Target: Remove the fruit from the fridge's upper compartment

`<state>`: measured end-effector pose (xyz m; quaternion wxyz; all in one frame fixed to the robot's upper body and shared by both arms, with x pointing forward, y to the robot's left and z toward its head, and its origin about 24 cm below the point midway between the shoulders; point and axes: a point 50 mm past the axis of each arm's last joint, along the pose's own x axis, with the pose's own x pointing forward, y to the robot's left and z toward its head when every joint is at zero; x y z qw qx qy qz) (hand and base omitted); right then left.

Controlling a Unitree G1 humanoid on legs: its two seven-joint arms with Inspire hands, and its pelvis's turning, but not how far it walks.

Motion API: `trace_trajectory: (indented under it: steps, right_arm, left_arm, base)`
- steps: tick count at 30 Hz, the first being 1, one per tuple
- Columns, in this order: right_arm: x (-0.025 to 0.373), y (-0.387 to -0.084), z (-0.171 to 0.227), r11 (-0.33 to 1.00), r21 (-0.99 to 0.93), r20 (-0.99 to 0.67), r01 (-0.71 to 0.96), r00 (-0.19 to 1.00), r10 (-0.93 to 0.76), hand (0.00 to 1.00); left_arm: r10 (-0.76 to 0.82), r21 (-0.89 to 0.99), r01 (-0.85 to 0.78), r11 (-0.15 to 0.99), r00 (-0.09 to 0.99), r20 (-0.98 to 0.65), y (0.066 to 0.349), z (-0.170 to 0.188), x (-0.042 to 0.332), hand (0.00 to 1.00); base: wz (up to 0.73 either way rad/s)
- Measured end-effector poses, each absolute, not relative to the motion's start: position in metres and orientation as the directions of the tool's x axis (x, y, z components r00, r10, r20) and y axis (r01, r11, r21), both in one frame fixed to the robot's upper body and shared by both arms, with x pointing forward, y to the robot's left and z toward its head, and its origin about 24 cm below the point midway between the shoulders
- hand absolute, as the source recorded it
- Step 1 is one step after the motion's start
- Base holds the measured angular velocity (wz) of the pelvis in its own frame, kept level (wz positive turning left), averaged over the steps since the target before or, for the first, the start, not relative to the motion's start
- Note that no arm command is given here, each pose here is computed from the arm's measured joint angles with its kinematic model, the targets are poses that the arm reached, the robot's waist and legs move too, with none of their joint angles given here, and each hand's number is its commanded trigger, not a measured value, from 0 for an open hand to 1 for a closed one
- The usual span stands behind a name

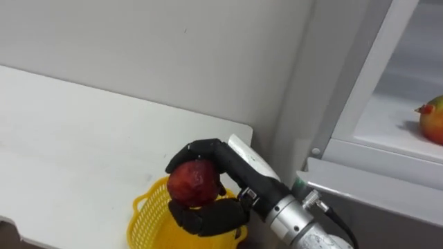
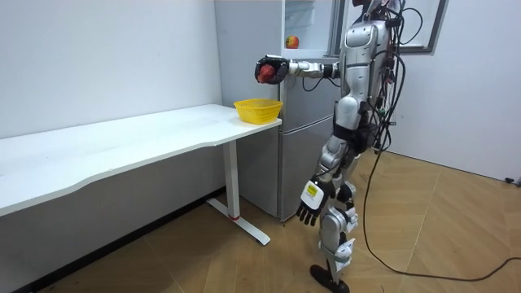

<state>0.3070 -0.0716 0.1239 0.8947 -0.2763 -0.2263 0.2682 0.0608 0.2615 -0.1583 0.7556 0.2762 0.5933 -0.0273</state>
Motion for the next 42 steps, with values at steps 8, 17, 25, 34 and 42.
trace_trajectory:
  steps: [8,17,25,34,42]
  right_arm:
    - [0.322,-0.08,0.121,0.711,-0.623,0.228,-0.326,0.794,0.564,0.83]
    - [0.327,-0.083,0.118,0.712,-0.626,0.201,-0.318,0.817,0.541,0.0]
    - [0.327,-0.083,0.119,0.718,-0.623,0.211,-0.312,0.816,0.538,0.0]
    - [0.328,-0.084,0.115,0.716,-0.623,0.21,-0.315,0.814,0.542,0.0]
    - [0.328,-0.084,0.114,0.712,-0.624,0.2,-0.321,0.815,0.544,0.0]
  left_arm:
    - [0.298,0.386,0.349,0.854,0.281,-0.912,0.262,-0.158,0.06,0.0]
    - [0.296,0.383,0.345,0.857,0.28,-0.913,0.26,-0.159,0.06,0.0]
    - [0.295,0.384,0.345,0.856,0.283,-0.913,0.26,-0.159,0.061,0.0]
    - [0.293,0.385,0.345,0.856,0.291,-0.911,0.259,-0.159,0.064,0.0]
    - [0.293,0.385,0.344,0.856,0.291,-0.911,0.259,-0.159,0.064,0.0]
  base:
    - [0.14]
    - [0.04]
    - [0.0]
    - [0.0]
    - [0.0]
